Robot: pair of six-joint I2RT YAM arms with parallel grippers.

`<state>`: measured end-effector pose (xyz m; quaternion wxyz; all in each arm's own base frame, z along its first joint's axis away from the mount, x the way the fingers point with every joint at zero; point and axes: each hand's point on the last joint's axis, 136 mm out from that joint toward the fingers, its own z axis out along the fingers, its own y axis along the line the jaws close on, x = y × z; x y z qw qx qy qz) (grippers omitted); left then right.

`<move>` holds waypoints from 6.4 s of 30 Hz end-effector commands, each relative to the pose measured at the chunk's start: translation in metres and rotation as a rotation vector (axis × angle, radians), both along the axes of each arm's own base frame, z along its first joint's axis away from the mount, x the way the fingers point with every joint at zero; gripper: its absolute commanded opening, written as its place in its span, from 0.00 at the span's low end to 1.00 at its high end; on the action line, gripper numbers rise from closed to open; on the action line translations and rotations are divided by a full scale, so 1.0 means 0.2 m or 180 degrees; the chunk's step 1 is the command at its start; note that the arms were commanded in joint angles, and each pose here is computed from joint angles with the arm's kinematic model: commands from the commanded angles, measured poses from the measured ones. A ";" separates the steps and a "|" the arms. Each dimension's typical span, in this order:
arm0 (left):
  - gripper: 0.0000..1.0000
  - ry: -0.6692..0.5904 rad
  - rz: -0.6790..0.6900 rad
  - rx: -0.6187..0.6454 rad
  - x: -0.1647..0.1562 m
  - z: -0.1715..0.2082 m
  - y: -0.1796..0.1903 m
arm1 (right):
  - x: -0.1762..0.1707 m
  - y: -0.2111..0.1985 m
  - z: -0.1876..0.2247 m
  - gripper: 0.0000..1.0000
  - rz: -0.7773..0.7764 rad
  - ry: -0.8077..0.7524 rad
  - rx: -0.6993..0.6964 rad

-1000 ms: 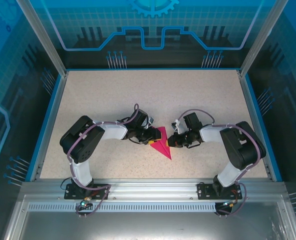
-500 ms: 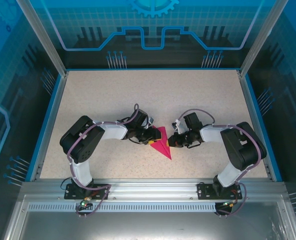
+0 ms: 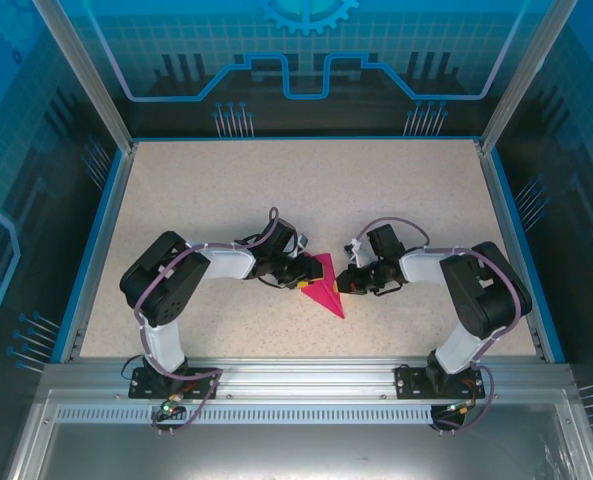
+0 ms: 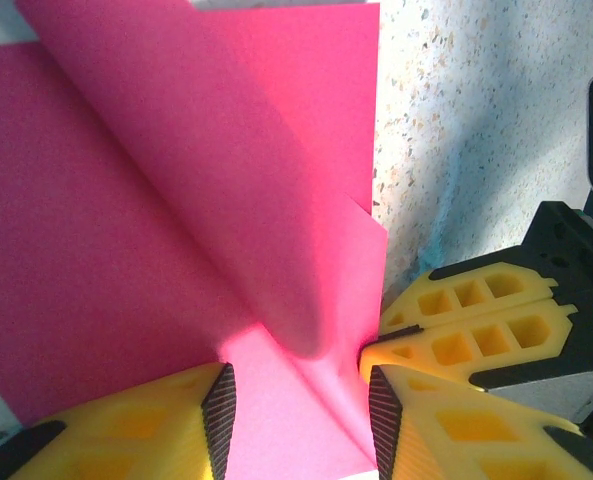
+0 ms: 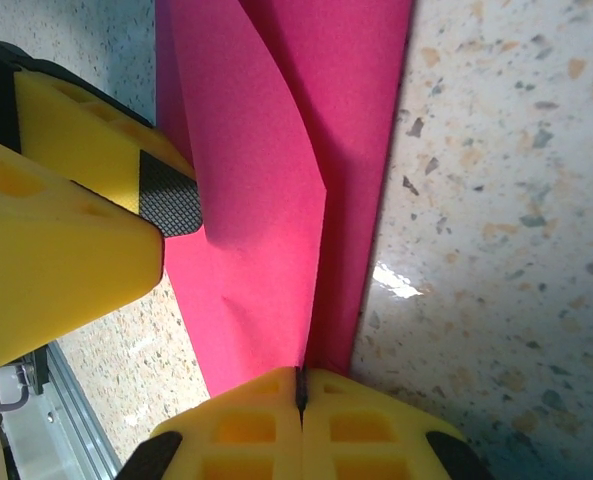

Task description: Fold a paper plane with a square sheet of paper (fold left side to right side)

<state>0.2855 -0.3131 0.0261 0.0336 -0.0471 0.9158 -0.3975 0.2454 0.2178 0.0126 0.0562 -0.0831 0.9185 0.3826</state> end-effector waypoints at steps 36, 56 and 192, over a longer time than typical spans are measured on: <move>0.34 -0.0050 -0.0285 0.0026 0.12 0.02 -0.14 | -0.08 -0.10 -0.15 0.00 -0.0031 0.0383 -0.0552; 0.34 0.0198 -0.0190 0.0325 0.05 -0.14 -0.03 | -0.01 -0.07 0.17 0.36 -0.0111 -0.0084 -0.0249; 0.29 -0.0181 -0.0775 0.0086 -0.06 -0.06 -0.13 | -0.28 -0.12 -0.20 0.00 -0.0123 0.0887 -0.0543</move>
